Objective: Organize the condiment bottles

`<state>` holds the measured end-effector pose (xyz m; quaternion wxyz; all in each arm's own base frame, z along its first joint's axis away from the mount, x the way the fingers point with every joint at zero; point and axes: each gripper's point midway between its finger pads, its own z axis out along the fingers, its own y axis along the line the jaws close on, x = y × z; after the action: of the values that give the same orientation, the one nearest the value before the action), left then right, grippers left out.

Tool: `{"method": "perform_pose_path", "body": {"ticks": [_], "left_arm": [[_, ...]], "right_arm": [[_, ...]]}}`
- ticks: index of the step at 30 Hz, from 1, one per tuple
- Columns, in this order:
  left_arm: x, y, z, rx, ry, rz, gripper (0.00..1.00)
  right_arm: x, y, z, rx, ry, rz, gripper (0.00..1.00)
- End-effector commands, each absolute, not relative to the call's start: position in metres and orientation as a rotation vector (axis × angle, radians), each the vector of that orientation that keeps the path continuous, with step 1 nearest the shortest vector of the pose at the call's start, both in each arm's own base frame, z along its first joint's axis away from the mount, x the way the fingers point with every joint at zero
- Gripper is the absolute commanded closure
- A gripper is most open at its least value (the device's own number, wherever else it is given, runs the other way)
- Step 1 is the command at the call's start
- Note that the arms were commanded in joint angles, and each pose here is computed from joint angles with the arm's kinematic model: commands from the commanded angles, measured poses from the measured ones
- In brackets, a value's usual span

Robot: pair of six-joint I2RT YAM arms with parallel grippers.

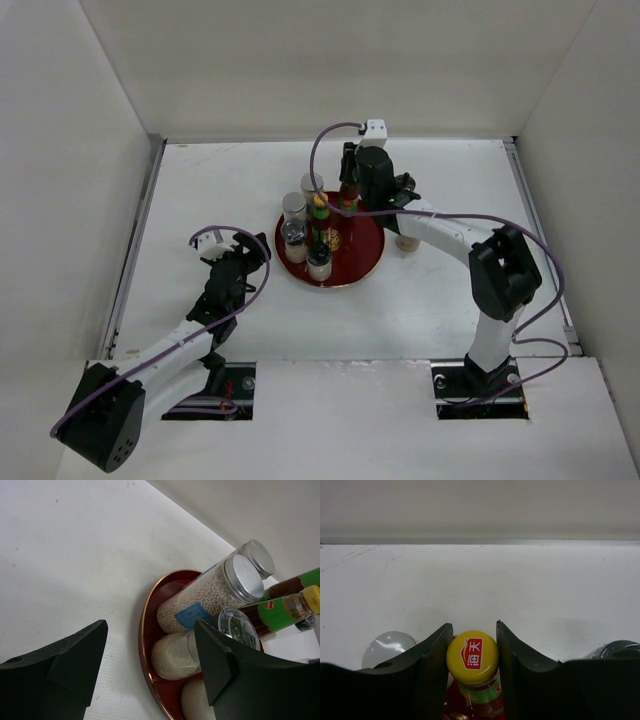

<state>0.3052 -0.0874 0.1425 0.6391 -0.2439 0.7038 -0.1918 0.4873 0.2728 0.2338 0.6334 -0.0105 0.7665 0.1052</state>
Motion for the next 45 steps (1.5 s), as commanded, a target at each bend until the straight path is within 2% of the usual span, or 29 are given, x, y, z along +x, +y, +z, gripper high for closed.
{"method": "perform_pose_path", "body": {"ticks": [1, 10, 14, 18, 22, 27, 30, 34, 39, 45], "left_arm": [[0.309, -0.088, 0.154, -0.564, 1.558, -0.469, 0.31], [0.308, -0.088, 0.153, -0.564, 1.560, -0.475, 0.30], [0.310, -0.090, 0.152, -0.557, 1.567, -0.480, 0.30], [0.310, -0.090, 0.153, -0.559, 1.563, -0.481, 0.30], [0.309, -0.088, 0.155, -0.562, 1.555, -0.482, 0.29], [0.308, -0.087, 0.155, -0.563, 1.552, -0.483, 0.29], [0.309, -0.088, 0.153, -0.565, 1.558, -0.484, 0.29], [0.310, -0.092, 0.153, -0.561, 1.566, -0.484, 0.28], [0.310, -0.091, 0.155, -0.560, 1.556, -0.484, 0.28], [0.308, -0.088, 0.157, -0.563, 1.541, -0.475, 0.28]], "right_arm": [[0.501, 0.294, 0.326, 0.082, 1.493, 0.409, 0.70], [0.499, 0.313, 0.284, 0.050, 1.562, 0.406, 0.65], [0.496, 0.315, 0.276, 0.041, 1.573, 0.405, 0.48], [0.484, 0.310, 0.290, 0.046, 1.559, 0.421, 0.25], [0.465, 0.295, 0.321, 0.055, 1.522, 0.446, 0.14], [0.453, 0.226, 0.322, 0.143, 1.545, 0.369, 0.09], [0.460, 0.171, 0.284, 0.208, 1.659, 0.252, 0.01], [0.471, 0.126, 0.229, 0.234, 1.844, 0.115, 0.00], [0.485, 0.120, 0.190, 0.210, 1.948, 0.080, 0.00], [0.504, 0.127, 0.169, 0.171, 1.993, 0.078, 0.00]]}}
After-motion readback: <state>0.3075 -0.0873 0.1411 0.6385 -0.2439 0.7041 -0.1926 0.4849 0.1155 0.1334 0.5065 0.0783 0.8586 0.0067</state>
